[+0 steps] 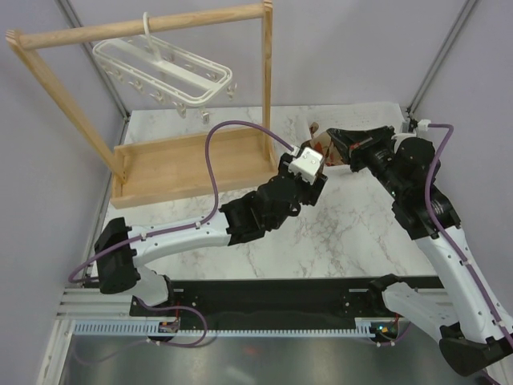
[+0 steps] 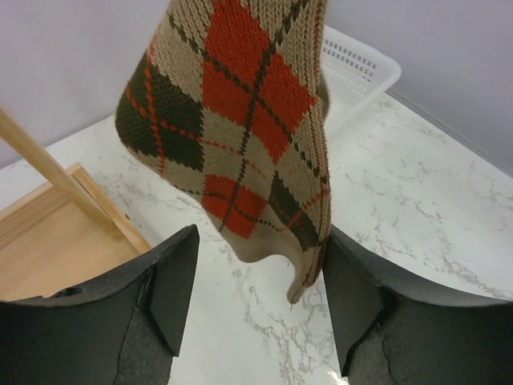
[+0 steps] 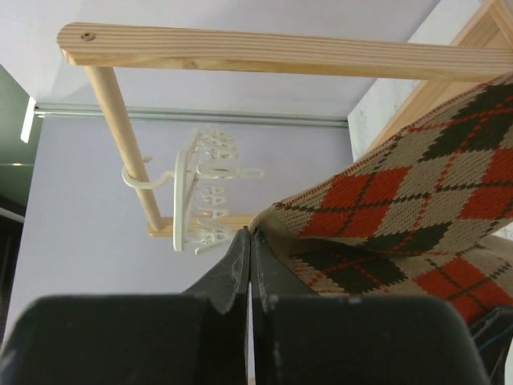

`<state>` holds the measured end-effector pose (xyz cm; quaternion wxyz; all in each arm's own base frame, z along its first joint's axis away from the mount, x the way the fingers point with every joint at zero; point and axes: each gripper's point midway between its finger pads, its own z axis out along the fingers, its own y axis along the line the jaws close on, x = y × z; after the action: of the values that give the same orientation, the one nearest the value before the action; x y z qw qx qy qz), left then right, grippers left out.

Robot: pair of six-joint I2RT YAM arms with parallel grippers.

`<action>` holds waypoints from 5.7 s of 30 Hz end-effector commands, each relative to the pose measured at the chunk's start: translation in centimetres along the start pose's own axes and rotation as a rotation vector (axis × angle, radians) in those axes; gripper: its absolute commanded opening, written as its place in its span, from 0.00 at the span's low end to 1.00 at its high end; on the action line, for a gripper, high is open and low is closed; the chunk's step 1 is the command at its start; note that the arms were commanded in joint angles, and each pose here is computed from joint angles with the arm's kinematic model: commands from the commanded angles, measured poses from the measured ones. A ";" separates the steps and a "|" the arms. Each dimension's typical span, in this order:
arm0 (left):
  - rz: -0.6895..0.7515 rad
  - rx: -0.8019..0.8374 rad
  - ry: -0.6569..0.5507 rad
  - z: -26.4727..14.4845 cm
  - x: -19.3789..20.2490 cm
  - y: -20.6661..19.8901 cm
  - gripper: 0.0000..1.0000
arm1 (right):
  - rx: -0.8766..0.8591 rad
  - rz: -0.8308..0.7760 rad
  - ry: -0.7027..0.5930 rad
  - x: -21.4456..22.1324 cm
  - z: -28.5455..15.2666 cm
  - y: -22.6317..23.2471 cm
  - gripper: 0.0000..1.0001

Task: Clip the socks to the hanger
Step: Adjust the sock.

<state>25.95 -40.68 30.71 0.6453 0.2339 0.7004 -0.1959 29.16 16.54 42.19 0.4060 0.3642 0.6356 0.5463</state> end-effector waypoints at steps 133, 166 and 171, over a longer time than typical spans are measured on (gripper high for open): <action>-0.621 0.591 -0.134 -24.2 -9.5 7.0 0.98 | -0.376 -1.162 0.728 19.3 -8.7 -0.9 0.00; -0.078 0.802 -0.111 -23.9 -7.7 4.4 0.02 | -0.608 -1.101 0.871 21.6 -9.6 0.3 0.47; -0.263 0.743 -0.156 -24.6 -9.6 4.9 0.02 | -0.698 -1.083 0.750 21.1 -9.6 -0.3 0.70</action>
<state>9.60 -23.60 40.18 0.5308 0.4090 0.5540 -0.4940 11.25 31.94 38.19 0.4032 -0.3777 0.6592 0.5101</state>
